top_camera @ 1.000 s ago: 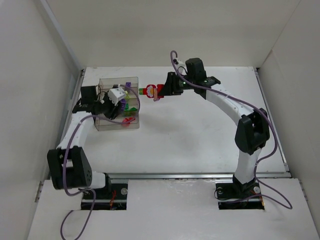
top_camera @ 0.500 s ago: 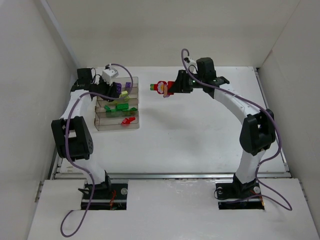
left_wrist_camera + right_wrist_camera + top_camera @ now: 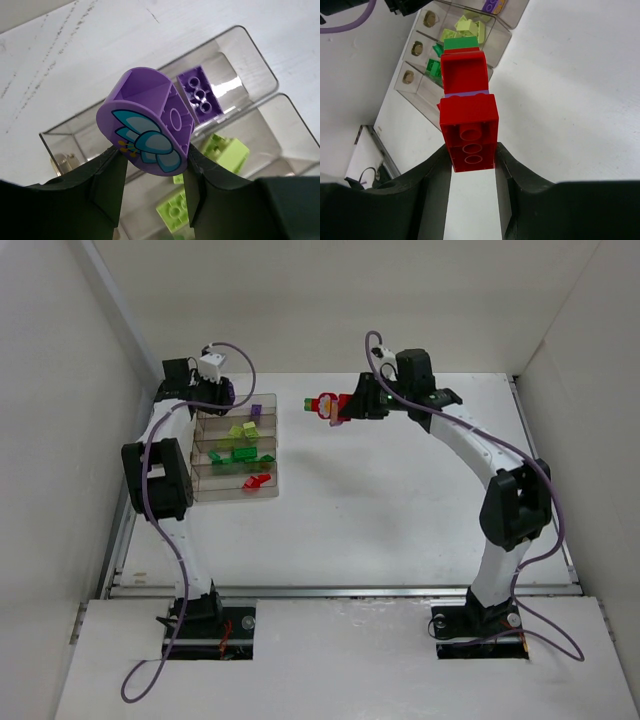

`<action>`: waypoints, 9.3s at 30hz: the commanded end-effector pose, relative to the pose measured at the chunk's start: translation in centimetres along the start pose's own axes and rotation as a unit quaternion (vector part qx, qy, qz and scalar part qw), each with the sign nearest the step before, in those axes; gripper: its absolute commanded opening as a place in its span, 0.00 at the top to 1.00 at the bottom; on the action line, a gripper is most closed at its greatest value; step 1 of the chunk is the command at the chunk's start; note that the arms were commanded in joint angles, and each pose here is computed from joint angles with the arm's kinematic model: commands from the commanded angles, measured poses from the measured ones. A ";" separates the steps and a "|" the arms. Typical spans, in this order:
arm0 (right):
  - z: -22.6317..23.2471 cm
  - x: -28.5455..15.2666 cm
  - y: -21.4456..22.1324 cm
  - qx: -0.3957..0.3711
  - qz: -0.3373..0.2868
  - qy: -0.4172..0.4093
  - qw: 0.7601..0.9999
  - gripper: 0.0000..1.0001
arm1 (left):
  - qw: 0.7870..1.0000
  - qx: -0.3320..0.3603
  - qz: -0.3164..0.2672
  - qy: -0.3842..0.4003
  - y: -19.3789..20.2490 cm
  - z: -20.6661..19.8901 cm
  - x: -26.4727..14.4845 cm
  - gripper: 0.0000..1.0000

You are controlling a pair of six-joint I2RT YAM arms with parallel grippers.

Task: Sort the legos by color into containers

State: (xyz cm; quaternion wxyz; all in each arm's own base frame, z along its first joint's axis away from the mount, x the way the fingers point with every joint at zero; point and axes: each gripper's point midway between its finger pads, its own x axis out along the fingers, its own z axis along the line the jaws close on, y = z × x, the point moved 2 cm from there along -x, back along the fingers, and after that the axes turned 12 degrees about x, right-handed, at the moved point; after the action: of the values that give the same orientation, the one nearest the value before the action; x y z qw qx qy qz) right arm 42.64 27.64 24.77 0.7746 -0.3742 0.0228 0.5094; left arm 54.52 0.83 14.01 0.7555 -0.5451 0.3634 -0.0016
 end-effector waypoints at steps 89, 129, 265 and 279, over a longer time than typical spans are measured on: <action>8.4 0.7 0.8 -0.093 0.078 -0.153 0.981 0.20 | 0.863 0.418 -0.154 0.237 -15.4 -24.4 -8.9 1.00; 3.8 -1.3 -1.8 -0.003 0.000 -0.092 0.996 1.00 | 0.928 0.318 -0.105 0.163 -13.7 -20.7 -7.7 1.00; 0.2 -0.9 1.3 0.042 0.056 -0.049 0.996 1.00 | 0.919 0.353 -0.053 0.170 -5.5 -18.8 -10.6 1.00; -0.6 0.6 1.4 0.054 0.077 -0.054 0.994 1.00 | 0.945 0.314 0.004 0.089 3.2 -12.7 -11.0 1.00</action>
State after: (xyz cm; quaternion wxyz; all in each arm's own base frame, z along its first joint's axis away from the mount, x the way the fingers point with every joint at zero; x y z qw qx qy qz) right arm 41.50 27.48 21.94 0.7564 -0.2918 0.0662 0.5816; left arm 36.97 -5.01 14.21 0.8269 -0.2746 0.4642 -0.1591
